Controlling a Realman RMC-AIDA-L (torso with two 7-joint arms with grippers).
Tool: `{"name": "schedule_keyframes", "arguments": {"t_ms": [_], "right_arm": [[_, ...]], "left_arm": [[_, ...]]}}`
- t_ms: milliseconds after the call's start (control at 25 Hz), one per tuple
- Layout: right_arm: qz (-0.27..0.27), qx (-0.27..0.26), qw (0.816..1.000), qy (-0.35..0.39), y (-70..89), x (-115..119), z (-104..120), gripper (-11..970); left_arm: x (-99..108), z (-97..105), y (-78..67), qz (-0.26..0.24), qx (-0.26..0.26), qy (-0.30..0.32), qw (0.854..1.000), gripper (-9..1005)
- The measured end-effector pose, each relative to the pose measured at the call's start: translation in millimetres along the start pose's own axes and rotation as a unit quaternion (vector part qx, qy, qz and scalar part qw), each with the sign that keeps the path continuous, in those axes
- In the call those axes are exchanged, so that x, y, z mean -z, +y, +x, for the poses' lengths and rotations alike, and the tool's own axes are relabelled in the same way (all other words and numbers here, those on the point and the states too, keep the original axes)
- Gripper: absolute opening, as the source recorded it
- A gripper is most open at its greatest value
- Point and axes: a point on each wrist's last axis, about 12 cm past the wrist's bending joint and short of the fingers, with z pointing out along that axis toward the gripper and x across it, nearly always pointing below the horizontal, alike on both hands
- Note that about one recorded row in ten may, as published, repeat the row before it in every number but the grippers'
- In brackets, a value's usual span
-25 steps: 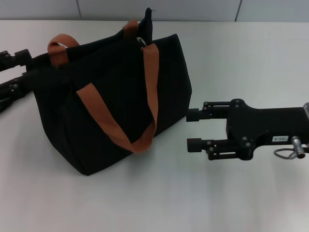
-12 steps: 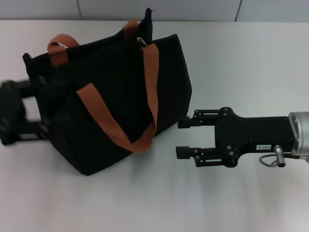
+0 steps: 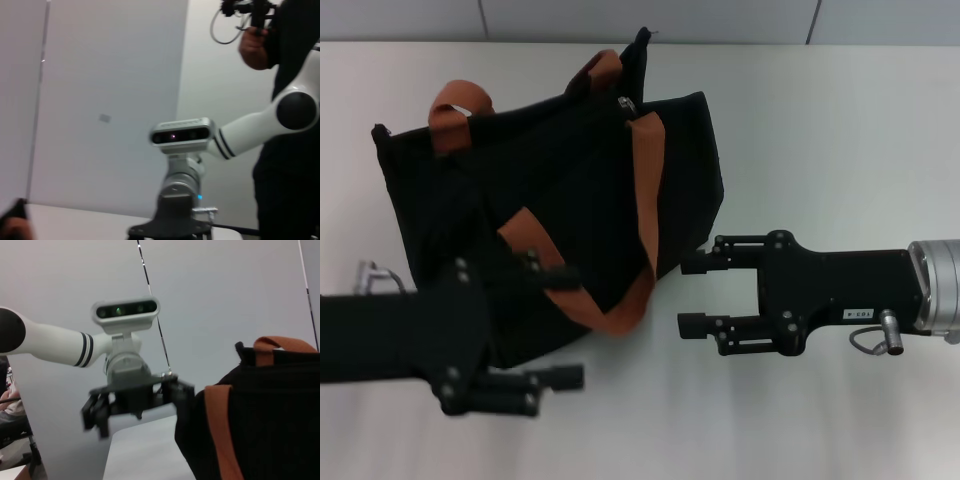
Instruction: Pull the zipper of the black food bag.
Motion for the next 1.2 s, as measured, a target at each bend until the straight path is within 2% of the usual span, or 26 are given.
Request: {"name": "schedule_keyframes", "arguments": {"t_ms": [160, 440, 640, 720, 880, 960, 1080, 1120, 1160, 1200], "right_arm": [[-0.002, 0.003, 1.0, 0.0, 1.7, 0, 3, 692], [-0.013, 0.009, 1.0, 0.009, -0.7, -8, 2, 692], [-0.005, 0.006, 1.0, 0.018, -5.2, -15, 3, 692], [-0.006, 0.006, 1.0, 0.019, -5.9, -16, 2, 692], [-0.006, 0.008, 1.0, 0.019, -6.8, -16, 1, 693], [-0.007, 0.007, 1.0, 0.019, -7.1, -16, 0, 693], [-0.009, 0.005, 1.0, 0.018, -6.5, -16, 0, 692], [-0.009, 0.004, 1.0, 0.018, -5.9, -16, 1, 692], [-0.009, 0.003, 1.0, 0.017, -5.3, -15, 2, 692], [-0.009, 0.002, 1.0, 0.017, -4.6, -14, 3, 692]], "left_arm": [[-5, 9, -5.2, 0.007, -0.007, -0.006, 1.0, 809], [-1, 4, -1.5, -0.001, -0.017, -0.015, 1.0, 809], [-1, -6, 1.6, -0.033, -0.044, -0.077, 0.995, 809], [-3, -7, 0.7, -0.027, -0.045, -0.082, 0.995, 809], [-12, -2, -7.1, 0.027, -0.031, -0.059, 0.997, 809], [-16, 11, -13.5, 0.043, -0.009, -0.035, 0.998, 809], [-15, 23, -14.9, 0.025, 0.003, -0.017, 1.0, 809], [-12, 27, -13.7, 0.01, 0.005, -0.009, 1.0, 809], [-5, 35, -9.4, -0.027, 0.009, 0.017, 0.999, 809], [-5, 35, -9.4, -0.027, 0.009, 0.017, 0.999, 809]]}}
